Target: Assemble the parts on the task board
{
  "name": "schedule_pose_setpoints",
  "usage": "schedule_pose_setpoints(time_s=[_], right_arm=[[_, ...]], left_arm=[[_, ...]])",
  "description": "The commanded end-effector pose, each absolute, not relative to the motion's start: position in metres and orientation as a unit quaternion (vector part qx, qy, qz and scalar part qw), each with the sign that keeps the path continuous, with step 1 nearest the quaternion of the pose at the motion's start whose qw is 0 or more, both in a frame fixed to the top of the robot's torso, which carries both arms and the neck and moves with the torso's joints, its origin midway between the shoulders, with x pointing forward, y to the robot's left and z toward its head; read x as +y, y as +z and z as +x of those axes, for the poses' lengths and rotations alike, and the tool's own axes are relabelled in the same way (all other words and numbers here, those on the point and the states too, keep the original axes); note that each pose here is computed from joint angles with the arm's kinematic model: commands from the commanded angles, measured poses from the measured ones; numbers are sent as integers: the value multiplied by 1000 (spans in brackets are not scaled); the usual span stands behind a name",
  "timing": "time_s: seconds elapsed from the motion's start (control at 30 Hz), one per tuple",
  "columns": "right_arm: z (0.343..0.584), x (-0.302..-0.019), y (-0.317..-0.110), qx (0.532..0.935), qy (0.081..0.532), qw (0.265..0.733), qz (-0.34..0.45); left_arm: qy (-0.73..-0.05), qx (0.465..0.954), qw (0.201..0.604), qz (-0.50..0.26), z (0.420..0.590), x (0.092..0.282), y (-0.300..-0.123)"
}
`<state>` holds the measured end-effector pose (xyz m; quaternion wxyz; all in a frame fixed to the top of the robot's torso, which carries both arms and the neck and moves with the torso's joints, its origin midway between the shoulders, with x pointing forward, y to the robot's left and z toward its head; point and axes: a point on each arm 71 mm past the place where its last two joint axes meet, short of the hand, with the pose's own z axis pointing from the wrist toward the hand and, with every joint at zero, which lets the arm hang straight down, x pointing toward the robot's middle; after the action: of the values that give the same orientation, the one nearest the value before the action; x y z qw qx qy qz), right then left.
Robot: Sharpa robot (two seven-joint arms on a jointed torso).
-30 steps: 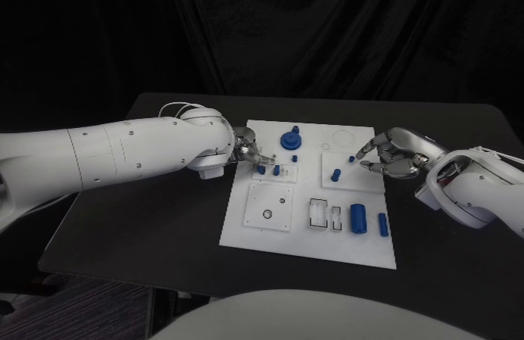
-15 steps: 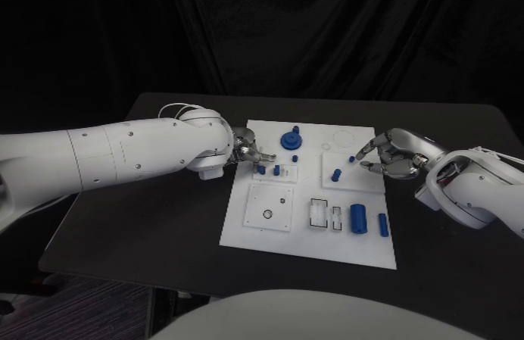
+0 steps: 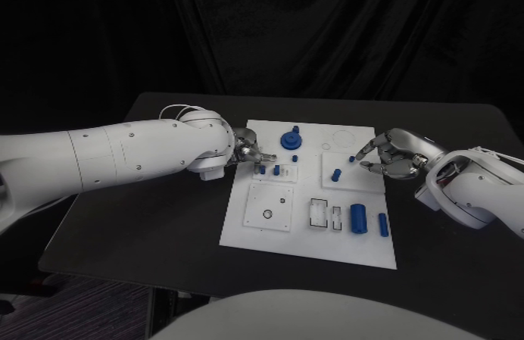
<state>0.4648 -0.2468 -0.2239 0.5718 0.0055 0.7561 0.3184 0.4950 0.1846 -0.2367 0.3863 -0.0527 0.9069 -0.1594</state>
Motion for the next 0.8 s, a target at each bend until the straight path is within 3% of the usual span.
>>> schedule_pose_setpoints(time_s=[0.03, 0.53, 0.8], right_arm=[[465, -248, -226, 761, 311, 569, 10], [465, -248, -226, 763, 310, 568, 11], [464, -250, -226, 763, 309, 568, 12]], left_arm=[[-175, 903, 389, -49, 494, 181, -238], [-172, 902, 393, -53, 496, 183, -238], [-161, 891, 418, -73, 499, 190, -235]])
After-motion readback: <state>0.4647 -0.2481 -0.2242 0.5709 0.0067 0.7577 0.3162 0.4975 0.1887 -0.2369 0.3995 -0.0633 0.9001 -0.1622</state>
